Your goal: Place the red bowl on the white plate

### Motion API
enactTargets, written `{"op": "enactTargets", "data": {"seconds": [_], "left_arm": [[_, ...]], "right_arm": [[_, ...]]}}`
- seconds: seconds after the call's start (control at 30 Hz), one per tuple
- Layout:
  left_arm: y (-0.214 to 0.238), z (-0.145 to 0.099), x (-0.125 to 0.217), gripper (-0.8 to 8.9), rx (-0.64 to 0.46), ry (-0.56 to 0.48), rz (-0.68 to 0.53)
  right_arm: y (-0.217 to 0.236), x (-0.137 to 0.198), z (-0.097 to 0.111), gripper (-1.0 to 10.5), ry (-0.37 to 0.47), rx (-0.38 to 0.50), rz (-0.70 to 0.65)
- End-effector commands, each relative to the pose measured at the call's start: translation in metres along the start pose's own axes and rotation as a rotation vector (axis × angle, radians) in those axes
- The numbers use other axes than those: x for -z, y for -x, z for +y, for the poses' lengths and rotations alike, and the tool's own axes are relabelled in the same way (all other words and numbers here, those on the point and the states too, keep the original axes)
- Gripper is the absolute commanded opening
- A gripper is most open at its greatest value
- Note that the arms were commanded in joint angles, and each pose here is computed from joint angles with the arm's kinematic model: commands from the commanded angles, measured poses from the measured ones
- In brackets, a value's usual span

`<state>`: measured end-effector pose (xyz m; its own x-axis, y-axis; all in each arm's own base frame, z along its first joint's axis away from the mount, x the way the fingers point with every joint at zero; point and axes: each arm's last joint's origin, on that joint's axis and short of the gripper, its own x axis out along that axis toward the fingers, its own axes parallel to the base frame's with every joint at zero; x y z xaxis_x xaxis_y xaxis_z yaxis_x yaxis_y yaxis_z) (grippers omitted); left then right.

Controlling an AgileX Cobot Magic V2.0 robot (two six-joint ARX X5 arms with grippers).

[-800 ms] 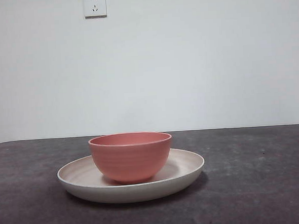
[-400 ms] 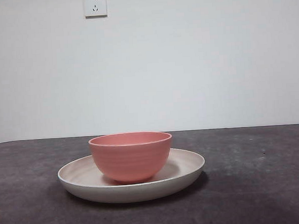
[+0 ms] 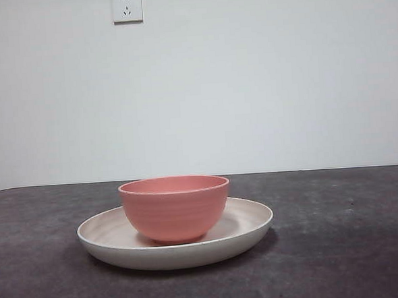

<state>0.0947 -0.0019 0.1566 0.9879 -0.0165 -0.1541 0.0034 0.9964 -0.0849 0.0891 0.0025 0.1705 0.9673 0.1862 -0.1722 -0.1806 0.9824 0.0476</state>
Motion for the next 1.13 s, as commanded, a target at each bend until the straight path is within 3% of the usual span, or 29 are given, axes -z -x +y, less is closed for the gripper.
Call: {"op": "enactTargets", "data": {"seconds": [0.03,0.23,1.13], "left_arm": [[-0.002,0.001,0.007,0.27,-0.007,-0.015,0.023],[-0.002,0.001,0.007,0.28,-0.007,-0.015,0.023],[-0.002,0.001,0.007,0.28,-0.007,-0.015,0.023]], "right_arm": [[-0.002,0.003,-0.001,0.5,-0.006,0.017,-0.019],[-0.01,0.019,-0.002,0.5,-0.002,0.037,-0.014],[-0.009,0.006,-0.001,0.5,0.035,0.028,-0.137]]}}
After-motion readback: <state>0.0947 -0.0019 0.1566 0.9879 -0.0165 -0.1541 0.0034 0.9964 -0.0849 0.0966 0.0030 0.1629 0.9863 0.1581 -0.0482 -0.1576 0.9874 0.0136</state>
